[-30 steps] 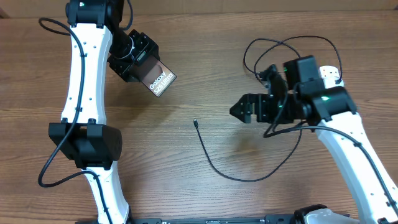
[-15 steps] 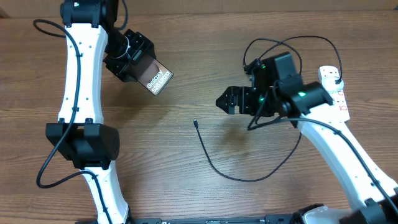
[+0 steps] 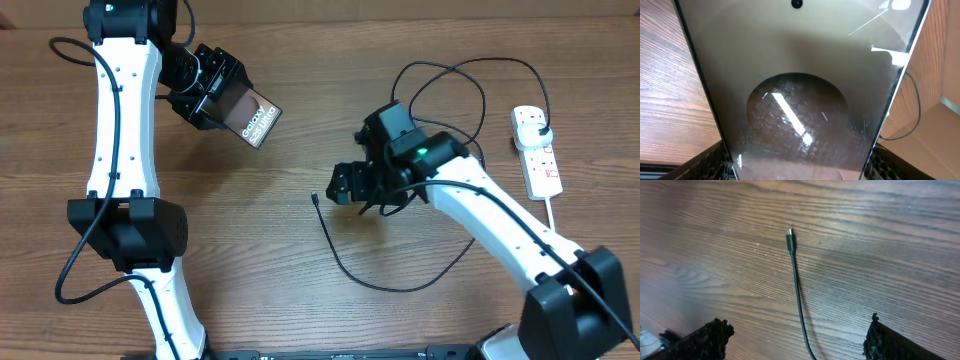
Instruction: Plug charger to phone and switch on socket
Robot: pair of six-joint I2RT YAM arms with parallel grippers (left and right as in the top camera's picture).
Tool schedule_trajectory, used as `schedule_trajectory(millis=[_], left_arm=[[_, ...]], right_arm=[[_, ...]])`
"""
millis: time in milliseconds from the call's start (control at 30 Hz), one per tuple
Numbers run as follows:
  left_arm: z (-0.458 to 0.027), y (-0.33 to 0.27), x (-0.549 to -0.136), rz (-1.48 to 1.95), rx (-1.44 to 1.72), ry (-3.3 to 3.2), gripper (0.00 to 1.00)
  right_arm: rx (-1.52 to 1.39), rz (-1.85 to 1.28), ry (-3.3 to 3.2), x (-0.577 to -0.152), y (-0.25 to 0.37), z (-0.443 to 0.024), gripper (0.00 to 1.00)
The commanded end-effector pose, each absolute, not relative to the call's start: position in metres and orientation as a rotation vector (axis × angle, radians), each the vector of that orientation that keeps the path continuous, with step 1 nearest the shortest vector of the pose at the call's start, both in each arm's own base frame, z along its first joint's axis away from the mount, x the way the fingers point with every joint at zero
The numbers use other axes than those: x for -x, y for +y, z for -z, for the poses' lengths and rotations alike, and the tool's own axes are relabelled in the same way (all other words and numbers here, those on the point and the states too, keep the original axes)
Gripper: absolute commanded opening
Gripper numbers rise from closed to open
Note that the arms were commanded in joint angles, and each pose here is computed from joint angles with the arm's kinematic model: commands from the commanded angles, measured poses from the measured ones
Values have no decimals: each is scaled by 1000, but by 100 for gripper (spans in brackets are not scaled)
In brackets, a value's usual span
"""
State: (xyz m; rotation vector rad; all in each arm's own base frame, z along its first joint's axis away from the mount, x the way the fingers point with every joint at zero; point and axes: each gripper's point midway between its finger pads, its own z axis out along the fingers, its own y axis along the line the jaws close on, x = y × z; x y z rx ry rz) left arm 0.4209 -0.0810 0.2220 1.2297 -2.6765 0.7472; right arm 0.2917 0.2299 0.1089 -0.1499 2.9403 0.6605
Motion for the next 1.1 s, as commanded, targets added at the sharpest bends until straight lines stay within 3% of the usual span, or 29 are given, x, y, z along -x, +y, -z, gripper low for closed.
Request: schedule_trajectory(millis=[0,300,667,1067], left_arm=[[-241,-87,-416,-828,-1227,-2668,9],[-238,-84,-414,-789,-1231,-2677,9],[-237,-82,-414,-769,-1245,-2682,9],[-236,-80,-414,-743,-1357,-2617,8]], right_arm=[[87,-594,2957,-297,231,-101,89],[-277,-469,2960,-317,214,-81,90],[-352,-1110,2775,-355,262,-128,89],[-318,-1608,2518,-383,289,-196,84]])
